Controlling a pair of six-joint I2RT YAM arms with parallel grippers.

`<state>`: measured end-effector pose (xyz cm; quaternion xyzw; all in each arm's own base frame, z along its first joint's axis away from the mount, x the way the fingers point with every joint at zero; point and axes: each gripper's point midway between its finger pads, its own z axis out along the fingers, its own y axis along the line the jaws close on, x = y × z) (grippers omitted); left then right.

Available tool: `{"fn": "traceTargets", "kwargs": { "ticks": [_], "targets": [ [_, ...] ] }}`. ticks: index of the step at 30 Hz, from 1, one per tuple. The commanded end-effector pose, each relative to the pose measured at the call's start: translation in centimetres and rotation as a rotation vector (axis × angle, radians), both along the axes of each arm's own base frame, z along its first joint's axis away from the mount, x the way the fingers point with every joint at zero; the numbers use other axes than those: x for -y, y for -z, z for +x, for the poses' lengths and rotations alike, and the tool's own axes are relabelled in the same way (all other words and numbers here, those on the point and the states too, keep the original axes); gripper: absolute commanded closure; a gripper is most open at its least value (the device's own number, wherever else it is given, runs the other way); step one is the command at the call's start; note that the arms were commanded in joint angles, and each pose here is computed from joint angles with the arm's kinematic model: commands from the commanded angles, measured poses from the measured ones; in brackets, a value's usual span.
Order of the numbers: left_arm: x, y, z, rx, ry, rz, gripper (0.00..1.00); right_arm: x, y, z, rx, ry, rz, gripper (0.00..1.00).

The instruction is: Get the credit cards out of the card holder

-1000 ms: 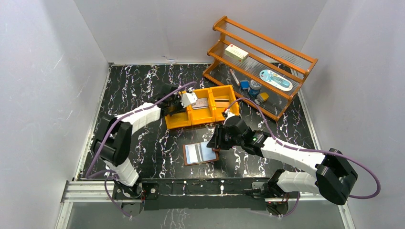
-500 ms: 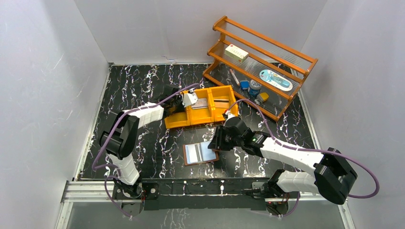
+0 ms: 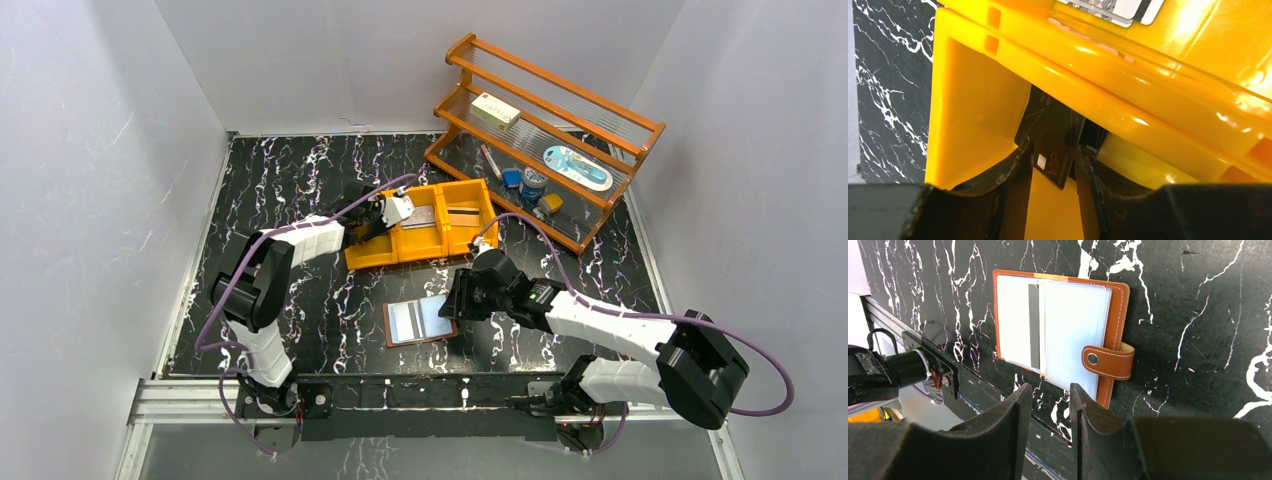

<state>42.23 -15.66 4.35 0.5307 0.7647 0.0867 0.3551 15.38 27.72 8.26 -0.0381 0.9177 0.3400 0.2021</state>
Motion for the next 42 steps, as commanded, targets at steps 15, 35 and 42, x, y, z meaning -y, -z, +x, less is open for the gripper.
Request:
{"fn": "traceTargets", "kwargs": {
  "ticks": [15, 35, 42],
  "targets": [
    [1.7, -11.9, -2.9, 0.074, -0.185, -0.431, 0.43, -1.8, -1.8, 0.4, 0.003, -0.015, 0.097, 0.55],
    [5.4, -10.2, -18.6, -0.595, -0.543, -1.078, 0.37, -7.4, -1.0, 0.6, -0.099, -0.155, 0.166, 0.54],
    [5.9, -7.5, -22.6, -0.785, -0.555, -1.084, 0.43, -8.2, 0.4, 0.4, -0.147, -0.173, 0.162, 0.53]
  ]
}}
